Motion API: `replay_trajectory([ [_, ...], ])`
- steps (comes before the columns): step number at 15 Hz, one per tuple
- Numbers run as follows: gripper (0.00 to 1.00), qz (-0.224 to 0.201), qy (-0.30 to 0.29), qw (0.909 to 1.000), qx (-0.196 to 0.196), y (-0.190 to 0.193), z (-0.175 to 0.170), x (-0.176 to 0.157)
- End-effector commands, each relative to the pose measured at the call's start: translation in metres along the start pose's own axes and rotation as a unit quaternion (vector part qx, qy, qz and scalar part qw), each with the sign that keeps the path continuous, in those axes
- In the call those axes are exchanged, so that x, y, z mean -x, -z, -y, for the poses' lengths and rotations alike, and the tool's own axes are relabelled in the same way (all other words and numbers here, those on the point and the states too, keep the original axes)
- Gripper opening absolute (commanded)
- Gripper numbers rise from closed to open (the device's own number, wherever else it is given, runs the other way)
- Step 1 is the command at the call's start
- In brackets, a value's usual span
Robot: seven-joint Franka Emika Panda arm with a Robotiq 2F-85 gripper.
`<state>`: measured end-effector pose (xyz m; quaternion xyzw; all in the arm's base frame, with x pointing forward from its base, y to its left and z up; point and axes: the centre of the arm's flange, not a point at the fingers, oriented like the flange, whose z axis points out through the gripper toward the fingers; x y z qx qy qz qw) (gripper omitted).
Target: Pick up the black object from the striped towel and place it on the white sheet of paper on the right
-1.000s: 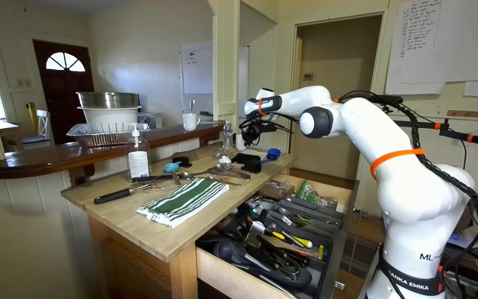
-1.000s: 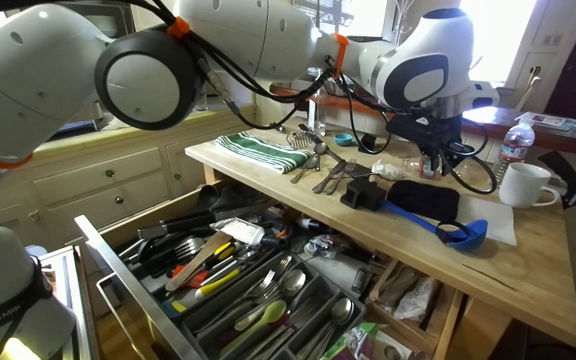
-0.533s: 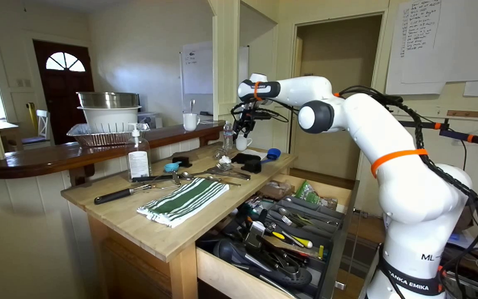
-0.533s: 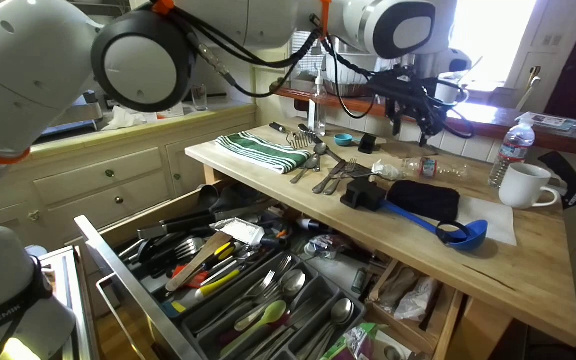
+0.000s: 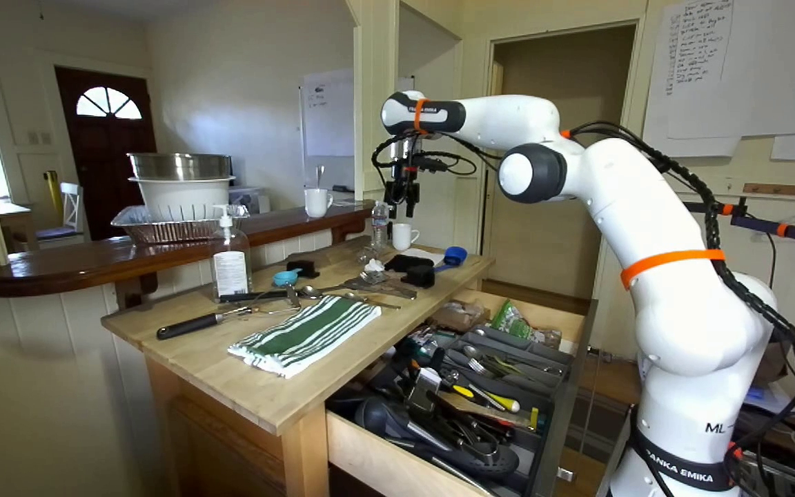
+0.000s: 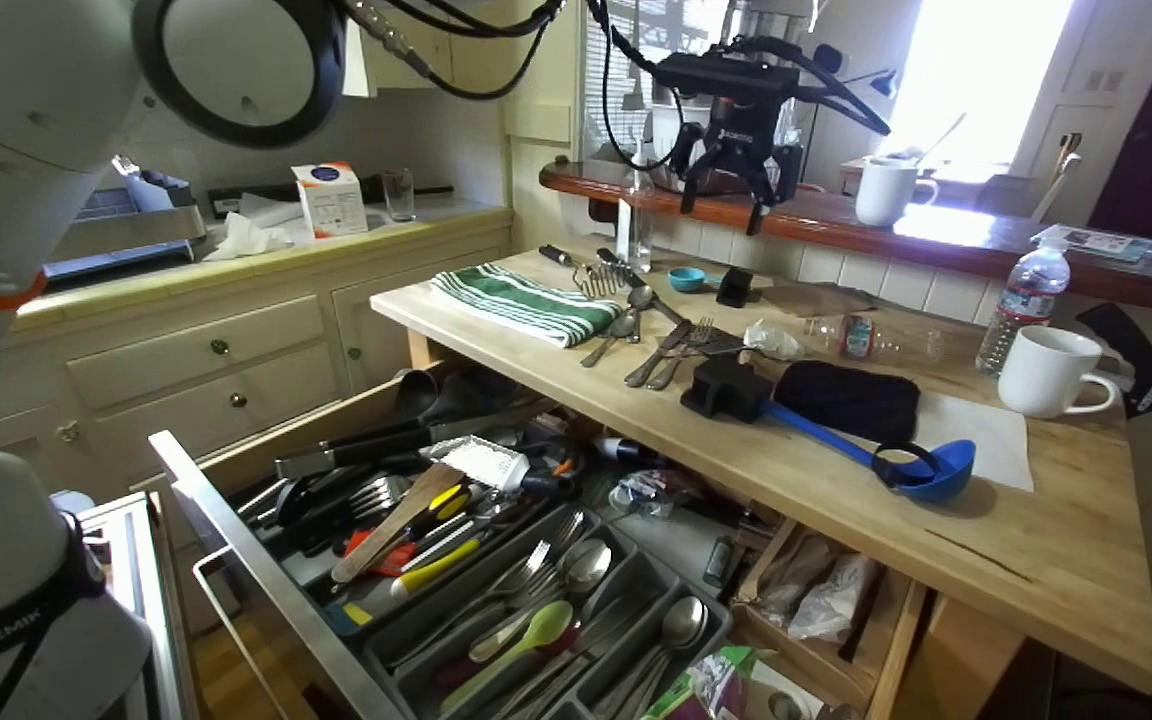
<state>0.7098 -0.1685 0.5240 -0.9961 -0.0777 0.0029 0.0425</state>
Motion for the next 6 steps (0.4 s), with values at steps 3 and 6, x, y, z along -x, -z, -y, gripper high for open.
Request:
replay_trajectory([
  [3,1.0,0.023,0.022,0.9993,0.02,0.002,0.016,0.0],
  [6,1.0,0.027,0.027,0.999,0.025,0.0,0.022,-0.002],
])
